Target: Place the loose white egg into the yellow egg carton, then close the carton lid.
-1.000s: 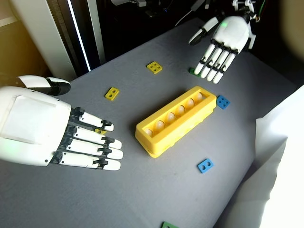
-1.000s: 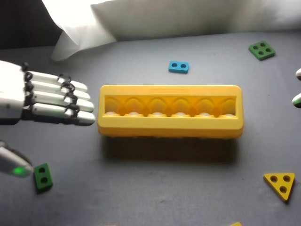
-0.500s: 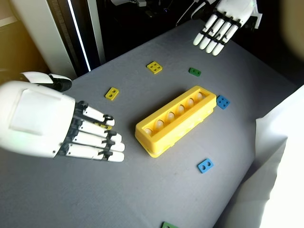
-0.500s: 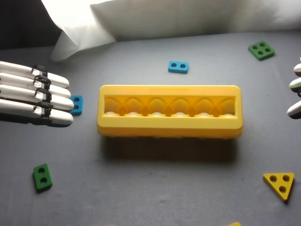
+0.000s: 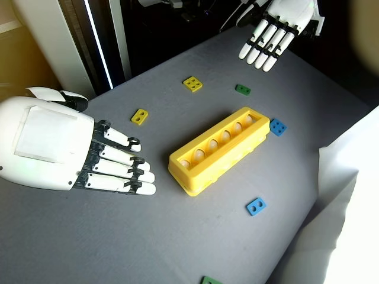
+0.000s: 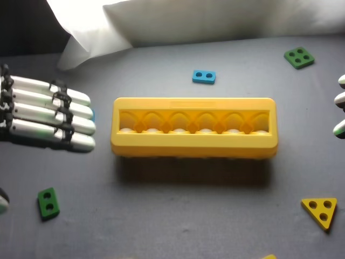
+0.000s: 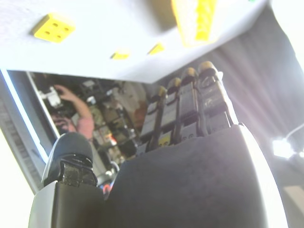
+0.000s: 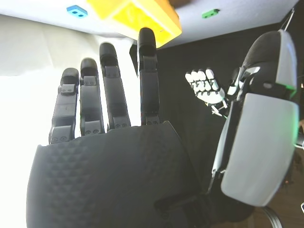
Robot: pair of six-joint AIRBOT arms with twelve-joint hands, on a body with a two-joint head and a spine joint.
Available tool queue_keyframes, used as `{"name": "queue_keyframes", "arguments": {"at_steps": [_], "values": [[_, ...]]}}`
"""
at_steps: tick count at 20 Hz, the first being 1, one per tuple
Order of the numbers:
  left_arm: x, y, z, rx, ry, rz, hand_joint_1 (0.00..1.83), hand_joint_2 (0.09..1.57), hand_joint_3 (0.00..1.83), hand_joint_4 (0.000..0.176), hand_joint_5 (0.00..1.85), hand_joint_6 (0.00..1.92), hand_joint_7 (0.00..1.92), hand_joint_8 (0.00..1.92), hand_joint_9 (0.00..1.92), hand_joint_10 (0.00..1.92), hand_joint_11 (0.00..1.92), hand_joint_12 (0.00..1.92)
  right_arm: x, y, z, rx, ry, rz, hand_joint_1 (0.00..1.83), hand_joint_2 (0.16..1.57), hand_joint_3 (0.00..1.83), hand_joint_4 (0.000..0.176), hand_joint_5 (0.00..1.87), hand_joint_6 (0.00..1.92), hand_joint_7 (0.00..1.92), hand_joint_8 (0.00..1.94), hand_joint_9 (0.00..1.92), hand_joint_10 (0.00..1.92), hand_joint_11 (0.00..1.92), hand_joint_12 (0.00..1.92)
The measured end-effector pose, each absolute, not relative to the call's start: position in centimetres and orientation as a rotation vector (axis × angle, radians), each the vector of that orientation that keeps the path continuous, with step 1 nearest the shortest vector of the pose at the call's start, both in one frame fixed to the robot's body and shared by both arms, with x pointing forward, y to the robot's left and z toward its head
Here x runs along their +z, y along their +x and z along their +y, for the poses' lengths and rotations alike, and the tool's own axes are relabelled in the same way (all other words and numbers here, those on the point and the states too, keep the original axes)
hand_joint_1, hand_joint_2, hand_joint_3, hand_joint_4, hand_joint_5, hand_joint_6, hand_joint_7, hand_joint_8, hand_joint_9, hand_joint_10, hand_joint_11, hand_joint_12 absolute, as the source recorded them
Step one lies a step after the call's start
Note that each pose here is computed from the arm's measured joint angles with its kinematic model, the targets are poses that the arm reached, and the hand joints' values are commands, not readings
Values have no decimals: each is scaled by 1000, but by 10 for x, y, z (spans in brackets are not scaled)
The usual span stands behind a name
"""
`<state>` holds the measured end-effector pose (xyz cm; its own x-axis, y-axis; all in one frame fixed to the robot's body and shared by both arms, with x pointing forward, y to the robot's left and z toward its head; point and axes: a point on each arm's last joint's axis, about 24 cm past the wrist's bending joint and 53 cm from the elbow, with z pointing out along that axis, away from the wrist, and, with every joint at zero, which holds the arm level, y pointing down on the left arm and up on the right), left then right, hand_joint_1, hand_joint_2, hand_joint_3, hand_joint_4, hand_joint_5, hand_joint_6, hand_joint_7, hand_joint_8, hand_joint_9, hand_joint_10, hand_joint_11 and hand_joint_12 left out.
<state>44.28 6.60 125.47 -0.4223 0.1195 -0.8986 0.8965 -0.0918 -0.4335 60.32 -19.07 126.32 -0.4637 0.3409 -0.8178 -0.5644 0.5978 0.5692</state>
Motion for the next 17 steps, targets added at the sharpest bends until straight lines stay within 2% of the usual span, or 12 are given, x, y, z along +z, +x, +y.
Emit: {"name": "queue_keyframes", "arguments": {"at_steps": [2,3,5,6,7,8,9,10,11,12,14,17], "values": [[1245,440,65,-1579,1133,1608,0,1317,5,0,212,7,193,8,145,12,101,74,1263,603,-190,1064,-185,1762,577,789,7,141,711,9,429,5,266,24,18,13],[1241,440,64,-1572,1132,1636,0,1318,1,0,258,18,243,11,197,2,47,271,1263,602,-189,1069,-188,1761,630,803,0,132,749,6,452,1,315,12,3,221],[1242,439,60,-1560,1139,1608,0,1377,1,0,577,38,712,69,666,101,169,1074,1264,601,-188,1071,-190,1761,688,909,1,62,817,14,595,23,499,48,0,1187],[1247,440,59,-1572,1124,1589,0,1390,1,0,675,53,845,109,796,185,243,1351,1264,600,-187,1076,-193,1760,661,943,4,48,847,18,679,36,608,96,48,1417],[1251,441,59,-1582,1105,1583,0,1415,0,0,767,92,871,391,704,811,372,1616,1264,600,-187,1078,-194,1759,694,995,0,0,914,10,802,103,629,475,196,1485],[1250,443,58,-1572,1101,1587,8,1443,1,0,772,433,757,956,641,1342,465,1860,1264,600,-187,1076,-195,1760,606,1057,0,0,989,37,792,500,596,948,318,1572],[1246,444,59,-1557,1107,1596,12,1460,2,0,648,1086,616,1479,558,1740,505,1909,1264,600,-187,1076,-195,1760,492,1128,2,0,1043,122,764,981,633,1236,434,1634],[1243,444,59,-1557,1105,1607,20,1477,3,0,624,1492,617,1724,589,1885,571,1919,1264,600,-187,1077,-194,1760,338,1197,6,0,819,695,713,1220,619,1344,445,1672],[1242,444,59,-1559,1102,1613,10,1505,8,0,730,1795,722,1882,733,1914,700,1921,1264,600,-187,1077,-194,1760,282,1249,4,0,696,1073,692,1439,631,1567,488,1776],[1240,444,59,-1559,1100,1620,45,1521,6,0,764,1896,800,1913,827,1920,788,1921,1264,599,-186,1077,-195,1760,219,1290,5,0,665,1283,667,1623,597,1782,495,1892],[1240,445,59,-1554,1095,1624,210,1540,1,0,826,1920,920,1921,922,1921,915,1921,1264,599,-186,1079,-196,1759,170,1366,11,0,819,1871,791,1923,777,1915,759,1920],[1240,447,59,-1549,1091,1623,190,1535,3,0,1181,1921,1316,1921,1347,1921,1332,1921,1264,599,-186,1078,-196,1760,308,1486,8,0,1039,1921,1022,1941,977,1921,957,1921]]}}
